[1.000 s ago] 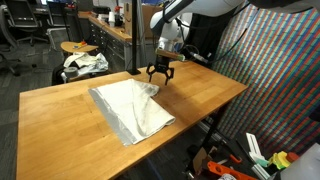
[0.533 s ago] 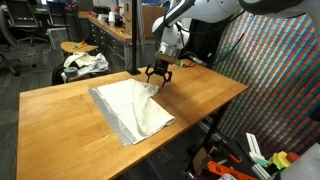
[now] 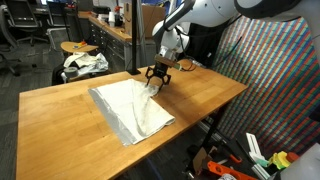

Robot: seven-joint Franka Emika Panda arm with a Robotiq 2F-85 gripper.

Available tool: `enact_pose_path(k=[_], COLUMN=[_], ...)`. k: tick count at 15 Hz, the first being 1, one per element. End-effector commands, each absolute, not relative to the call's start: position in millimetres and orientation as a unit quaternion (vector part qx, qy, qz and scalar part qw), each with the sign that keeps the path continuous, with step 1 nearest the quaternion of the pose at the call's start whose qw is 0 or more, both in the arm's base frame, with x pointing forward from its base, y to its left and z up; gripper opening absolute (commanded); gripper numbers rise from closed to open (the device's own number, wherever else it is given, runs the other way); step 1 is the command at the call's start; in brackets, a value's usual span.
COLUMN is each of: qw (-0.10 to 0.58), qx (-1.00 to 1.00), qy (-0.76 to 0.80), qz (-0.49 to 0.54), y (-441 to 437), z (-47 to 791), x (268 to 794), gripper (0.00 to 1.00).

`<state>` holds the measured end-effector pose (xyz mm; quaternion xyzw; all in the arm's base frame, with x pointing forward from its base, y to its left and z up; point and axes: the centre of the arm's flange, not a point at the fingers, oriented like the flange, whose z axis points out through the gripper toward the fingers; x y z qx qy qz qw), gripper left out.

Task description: Fold the towel on the table

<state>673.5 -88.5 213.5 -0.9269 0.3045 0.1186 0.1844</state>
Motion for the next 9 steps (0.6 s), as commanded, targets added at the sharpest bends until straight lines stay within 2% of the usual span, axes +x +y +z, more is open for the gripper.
enact_pose_path(k=[1,6,9], qw=[0.201,0.202,0.204], qx=[-0.926,-0.927,-0.927], qy=[0.301,0.297,0.293], qz=[0.105,0.109,0.112], y=[-89.0,-86.0,-81.6], z=[211.7,209.6,210.7], x=[677.8,677.0,676.6], gripper=[0.51,0.16,0.11])
